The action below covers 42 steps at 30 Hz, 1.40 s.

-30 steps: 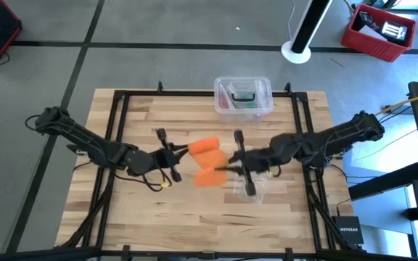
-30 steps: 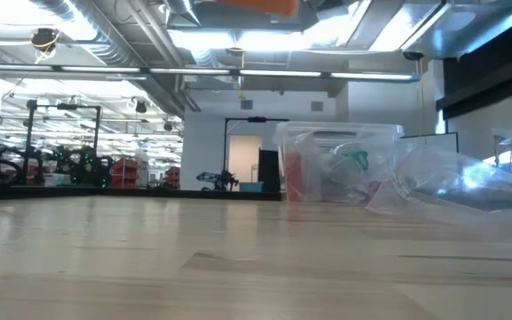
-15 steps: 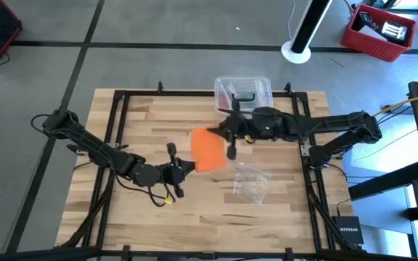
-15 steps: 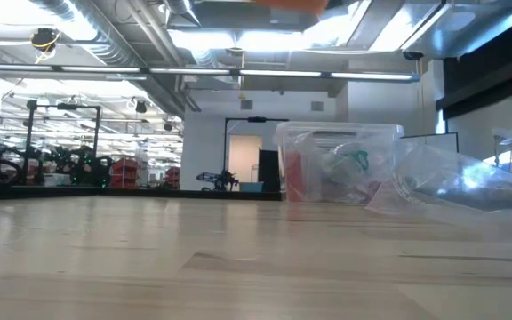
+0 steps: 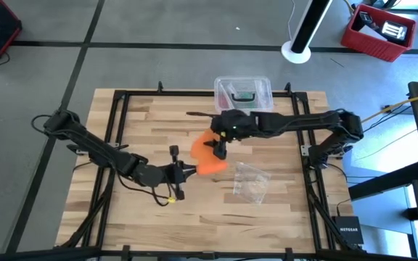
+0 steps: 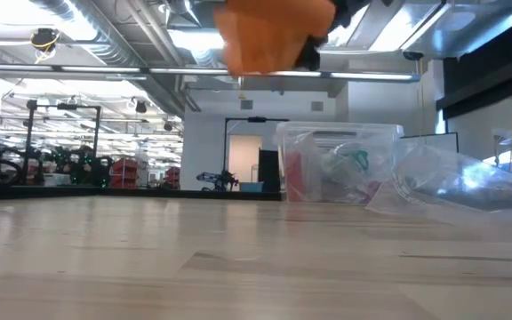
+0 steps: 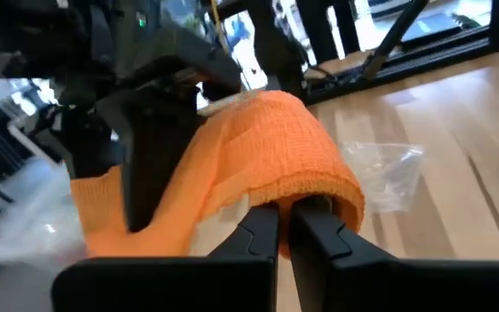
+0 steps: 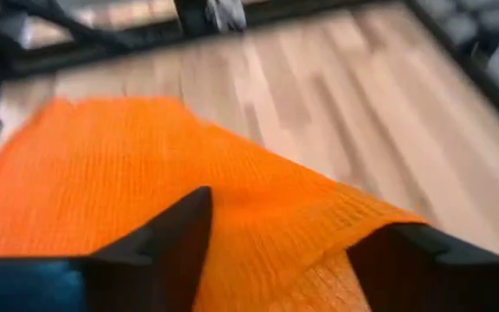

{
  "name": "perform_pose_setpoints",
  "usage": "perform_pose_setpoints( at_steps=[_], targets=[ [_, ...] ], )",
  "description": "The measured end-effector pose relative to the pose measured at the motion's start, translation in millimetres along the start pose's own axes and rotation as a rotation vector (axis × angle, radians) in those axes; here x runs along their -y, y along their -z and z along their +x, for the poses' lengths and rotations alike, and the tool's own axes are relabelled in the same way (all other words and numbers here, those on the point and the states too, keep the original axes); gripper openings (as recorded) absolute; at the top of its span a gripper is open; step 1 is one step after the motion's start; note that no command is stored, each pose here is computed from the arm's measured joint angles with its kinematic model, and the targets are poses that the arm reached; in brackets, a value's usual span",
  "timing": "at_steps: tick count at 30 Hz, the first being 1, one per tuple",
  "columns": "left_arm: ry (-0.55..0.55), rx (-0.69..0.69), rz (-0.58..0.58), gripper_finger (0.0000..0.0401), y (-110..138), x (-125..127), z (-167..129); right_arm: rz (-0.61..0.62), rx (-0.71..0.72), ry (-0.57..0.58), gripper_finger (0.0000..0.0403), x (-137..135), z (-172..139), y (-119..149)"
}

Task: Roll bandage
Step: Roll the orange bandage

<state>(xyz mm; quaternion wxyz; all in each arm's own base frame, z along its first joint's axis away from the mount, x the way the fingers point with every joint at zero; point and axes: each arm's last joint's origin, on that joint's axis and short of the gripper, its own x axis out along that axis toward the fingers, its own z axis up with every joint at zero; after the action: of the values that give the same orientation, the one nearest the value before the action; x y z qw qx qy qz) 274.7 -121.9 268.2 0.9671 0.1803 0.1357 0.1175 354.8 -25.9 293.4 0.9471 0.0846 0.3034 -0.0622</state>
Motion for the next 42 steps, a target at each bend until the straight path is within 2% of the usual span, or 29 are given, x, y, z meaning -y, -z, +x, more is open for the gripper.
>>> perform_pose_setpoints(
  at_steps=[4, 6, 8, 13, 18, 23, 28, 33, 38, 42],
  targets=[
    [0.007, -0.049, -0.065, 0.0006, 13, 12, 13, -0.006, -0.104, 0.005, 0.0305, 2, 11, 12],
    [0.012, -0.085, -0.108, 0.0005, 22, 18, 21, -0.008, -0.137, 0.013, 0.0321, 2, 14, 16],
    [0.015, -0.143, -0.102, 0.0003, 35, 27, 28, -0.012, -0.156, 0.022, 0.0330, 3, 16, 19],
    [0.008, -0.210, -0.126, 0.0004, 60, 44, 46, -0.009, -0.202, 0.033, 0.0337, 4, 30, 27],
    [0.001, -0.255, -0.195, 0.0006, 78, 54, 59, 0.061, -0.361, 0.009, 0.0337, 6, 45, 47],
    [0.100, -0.317, -0.337, 0.0005, 89, 54, 69, 0.098, -0.430, -0.048, 0.0337, 4, 38, 48],
    [0.168, -0.333, -0.435, 0.0005, 91, 48, 77, 0.055, -0.430, -0.056, 0.0337, 0, 17, 21],
    [0.185, -0.271, -0.449, 0.0005, 84, 47, 79, -0.010, -0.480, -0.061, 0.0337, -2, 5, 12],
    [0.189, -0.253, -0.448, 0.0005, 82, 47, 80, -0.060, -0.483, -0.045, 0.0337, -1, 3, 12],
    [0.200, -0.240, -0.414, 0.0008, 78, 47, 76, -0.095, -0.549, -0.042, 0.0337, -1, -11, 16]
  ],
)
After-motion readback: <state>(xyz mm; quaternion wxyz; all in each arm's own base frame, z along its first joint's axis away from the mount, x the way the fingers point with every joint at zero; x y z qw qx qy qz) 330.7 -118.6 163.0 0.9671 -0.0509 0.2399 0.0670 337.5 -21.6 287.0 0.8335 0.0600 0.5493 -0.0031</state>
